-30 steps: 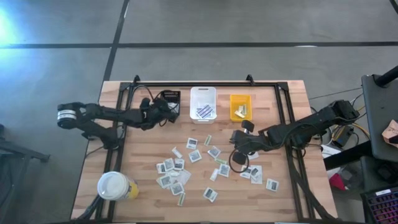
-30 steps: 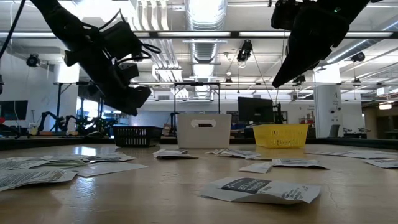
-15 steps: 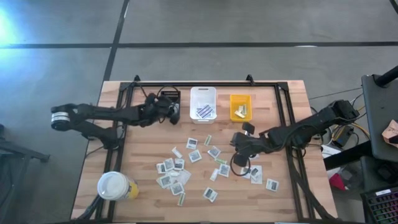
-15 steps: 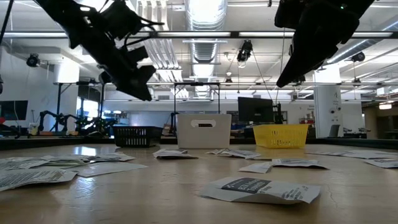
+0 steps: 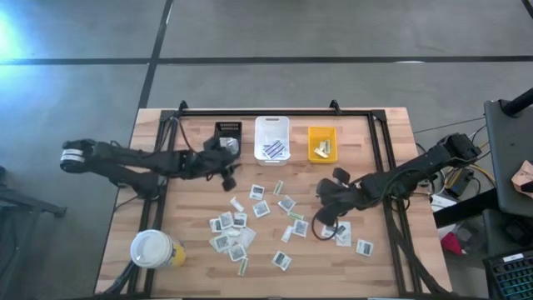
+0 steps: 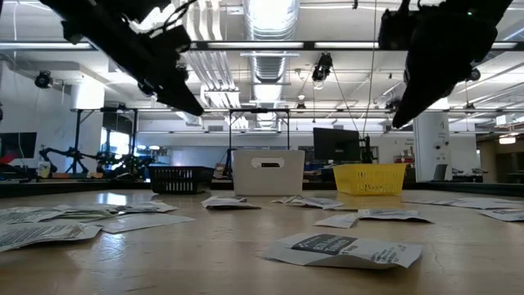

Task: Pick & Place First Aid Supplies
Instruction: Put the towelette pack into the black basket

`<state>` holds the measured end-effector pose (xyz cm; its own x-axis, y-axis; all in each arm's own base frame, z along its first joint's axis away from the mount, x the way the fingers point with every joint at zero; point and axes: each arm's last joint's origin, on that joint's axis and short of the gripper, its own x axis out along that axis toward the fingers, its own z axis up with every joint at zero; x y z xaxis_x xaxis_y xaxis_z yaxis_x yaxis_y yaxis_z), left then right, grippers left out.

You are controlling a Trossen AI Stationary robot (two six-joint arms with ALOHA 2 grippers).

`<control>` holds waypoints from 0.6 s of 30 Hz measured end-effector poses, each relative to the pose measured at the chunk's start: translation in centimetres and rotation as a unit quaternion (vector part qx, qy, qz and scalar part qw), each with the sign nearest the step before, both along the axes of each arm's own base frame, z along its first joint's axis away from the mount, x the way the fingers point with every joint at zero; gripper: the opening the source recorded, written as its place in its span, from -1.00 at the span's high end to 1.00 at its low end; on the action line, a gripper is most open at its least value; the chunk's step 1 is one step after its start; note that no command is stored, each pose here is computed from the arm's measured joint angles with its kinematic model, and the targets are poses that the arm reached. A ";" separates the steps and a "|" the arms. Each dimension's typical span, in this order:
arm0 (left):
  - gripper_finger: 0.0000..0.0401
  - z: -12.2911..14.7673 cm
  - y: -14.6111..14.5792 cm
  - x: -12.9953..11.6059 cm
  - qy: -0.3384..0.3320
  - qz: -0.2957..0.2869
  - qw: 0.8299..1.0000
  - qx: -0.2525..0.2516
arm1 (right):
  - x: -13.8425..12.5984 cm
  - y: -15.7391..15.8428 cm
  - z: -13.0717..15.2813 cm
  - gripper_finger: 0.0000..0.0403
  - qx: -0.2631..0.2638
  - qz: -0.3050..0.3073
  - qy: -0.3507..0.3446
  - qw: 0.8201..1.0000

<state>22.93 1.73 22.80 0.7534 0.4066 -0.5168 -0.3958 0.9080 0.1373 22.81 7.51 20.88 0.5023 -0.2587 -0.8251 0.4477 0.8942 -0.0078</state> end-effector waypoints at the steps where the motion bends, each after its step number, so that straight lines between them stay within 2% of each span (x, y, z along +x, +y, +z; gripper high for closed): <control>1: 0.42 0.0 -0.5 0.0 0.001 -0.016 1.000 -0.001 | -0.1 -0.1 -0.1 0.79 0.003 -0.010 0.005 1.000; 10: 0.43 -0.1 -5.1 -0.2 0.003 -0.133 0.991 -0.021 | -0.1 0.2 0.6 0.79 0.047 0.003 0.024 0.999; 13: 0.43 -0.1 -6.3 -0.4 0.001 -0.155 0.988 -0.026 | 0.0 0.3 1.5 0.79 0.046 0.011 0.032 0.998; 18: 0.43 0.4 -7.4 -0.7 0.011 -0.163 0.985 -0.048 | 0.2 0.8 3.3 0.79 0.073 0.031 0.044 0.996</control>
